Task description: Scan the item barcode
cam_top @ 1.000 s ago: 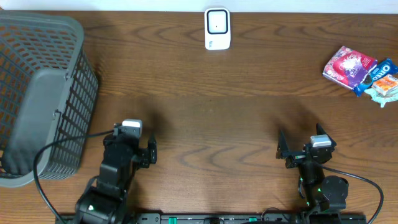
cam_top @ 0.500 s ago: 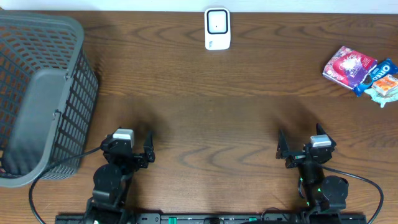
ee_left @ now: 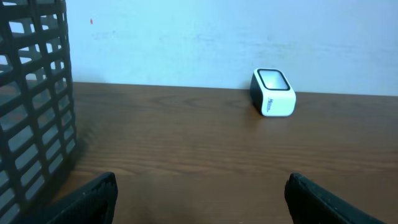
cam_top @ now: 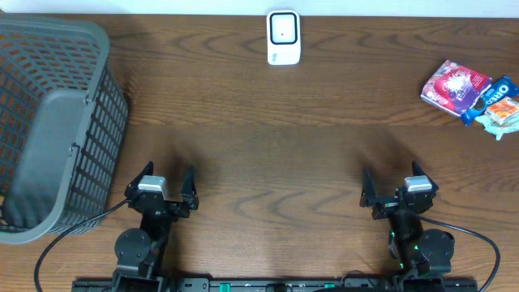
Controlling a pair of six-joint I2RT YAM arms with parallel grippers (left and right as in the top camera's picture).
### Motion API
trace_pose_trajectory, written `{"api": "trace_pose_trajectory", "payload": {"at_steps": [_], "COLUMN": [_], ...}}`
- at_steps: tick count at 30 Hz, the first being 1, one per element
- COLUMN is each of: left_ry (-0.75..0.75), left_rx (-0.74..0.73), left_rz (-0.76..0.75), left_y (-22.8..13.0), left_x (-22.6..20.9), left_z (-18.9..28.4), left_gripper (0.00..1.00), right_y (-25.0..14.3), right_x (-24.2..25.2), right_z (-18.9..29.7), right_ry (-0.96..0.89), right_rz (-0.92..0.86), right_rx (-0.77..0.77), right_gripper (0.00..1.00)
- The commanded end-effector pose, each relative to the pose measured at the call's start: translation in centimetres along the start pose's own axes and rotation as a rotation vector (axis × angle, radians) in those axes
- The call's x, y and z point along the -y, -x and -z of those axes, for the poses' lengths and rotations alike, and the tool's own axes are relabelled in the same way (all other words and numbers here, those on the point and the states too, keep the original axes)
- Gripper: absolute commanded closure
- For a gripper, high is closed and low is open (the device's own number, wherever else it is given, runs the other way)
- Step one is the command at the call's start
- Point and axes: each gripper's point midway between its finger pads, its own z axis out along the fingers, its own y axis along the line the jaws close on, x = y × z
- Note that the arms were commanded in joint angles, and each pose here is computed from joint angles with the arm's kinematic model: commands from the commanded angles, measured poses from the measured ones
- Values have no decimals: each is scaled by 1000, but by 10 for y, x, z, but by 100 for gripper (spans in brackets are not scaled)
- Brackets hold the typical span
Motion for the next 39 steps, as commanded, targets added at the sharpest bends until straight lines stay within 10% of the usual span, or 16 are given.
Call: {"api": "trace_pose_trajectory", "payload": {"at_steps": [1,39], "left_ry": [-7,118], "left_rx": [-20,-89], "left_rz": [-24,-75], "left_y": [-6,-23], "left_x": [-1,-26], "left_z": [0,3], "left_gripper": [14,14], "right_y": [-1,-1], "right_x": [3,3], "right_z": [0,0], "right_ry": [-14,-14], "right_rz": [-1,-1], "right_rx": [1,1], "right_gripper": [1,1]}}
